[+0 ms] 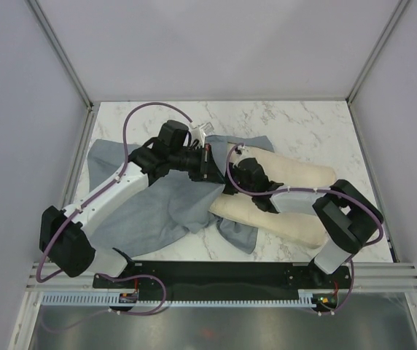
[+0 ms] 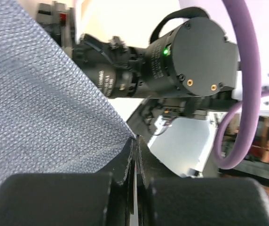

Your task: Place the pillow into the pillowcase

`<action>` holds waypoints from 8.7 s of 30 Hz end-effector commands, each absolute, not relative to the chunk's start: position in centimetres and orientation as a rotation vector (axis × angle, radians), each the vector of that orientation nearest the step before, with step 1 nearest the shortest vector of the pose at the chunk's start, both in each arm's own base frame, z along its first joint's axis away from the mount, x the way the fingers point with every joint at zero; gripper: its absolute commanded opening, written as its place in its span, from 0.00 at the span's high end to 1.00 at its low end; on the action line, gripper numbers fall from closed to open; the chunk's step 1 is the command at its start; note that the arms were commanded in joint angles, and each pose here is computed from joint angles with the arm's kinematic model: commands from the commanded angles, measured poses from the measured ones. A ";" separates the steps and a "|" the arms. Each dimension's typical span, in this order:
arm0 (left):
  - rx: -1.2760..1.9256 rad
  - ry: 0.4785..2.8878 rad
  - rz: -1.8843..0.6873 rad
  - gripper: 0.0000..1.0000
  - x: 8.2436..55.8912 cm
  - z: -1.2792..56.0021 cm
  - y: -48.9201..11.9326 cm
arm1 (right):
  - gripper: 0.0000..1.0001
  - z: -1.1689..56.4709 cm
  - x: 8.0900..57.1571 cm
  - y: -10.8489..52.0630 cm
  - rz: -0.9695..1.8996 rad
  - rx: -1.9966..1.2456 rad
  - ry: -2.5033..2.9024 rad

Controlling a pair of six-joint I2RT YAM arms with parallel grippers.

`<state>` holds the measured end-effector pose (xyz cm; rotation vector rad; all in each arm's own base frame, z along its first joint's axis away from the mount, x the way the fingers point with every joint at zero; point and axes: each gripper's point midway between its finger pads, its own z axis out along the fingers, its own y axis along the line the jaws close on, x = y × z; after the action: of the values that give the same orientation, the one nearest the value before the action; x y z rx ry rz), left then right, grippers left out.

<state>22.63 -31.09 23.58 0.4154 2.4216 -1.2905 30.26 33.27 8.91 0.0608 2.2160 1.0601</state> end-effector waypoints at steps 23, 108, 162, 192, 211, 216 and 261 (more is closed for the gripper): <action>0.367 2.364 -1.025 0.96 29.4 22.8 -31.3 | 0.67 17.0 23.7 27.1 1.007 -0.081 2.101; 0.486 2.376 -0.077 0.97 41.9 20.0 -29.7 | 1.00 19.8 33.6 5.0 0.434 0.461 2.139; 0.376 2.816 -0.843 0.85 37.7 10.5 -24.5 | 1.00 19.8 34.0 5.6 0.453 0.405 2.169; 0.728 2.376 -1.183 0.98 34.3 22.2 -44.6 | 1.00 20.0 33.9 13.8 0.607 0.429 2.049; 0.476 2.240 -0.412 0.21 35.9 27.4 -31.3 | 1.00 15.9 33.4 -2.2 0.220 1.074 1.898; 0.465 2.304 -0.275 0.21 29.4 23.9 -29.0 | 0.69 16.9 33.5 -3.1 0.165 1.018 1.923; 0.219 2.448 -0.065 0.98 37.4 12.7 -28.2 | 0.21 18.4 30.2 14.2 0.566 -0.011 2.187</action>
<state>33.05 -27.50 9.30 0.2568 2.5728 0.0225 29.41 10.73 14.85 0.2096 2.2902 0.4923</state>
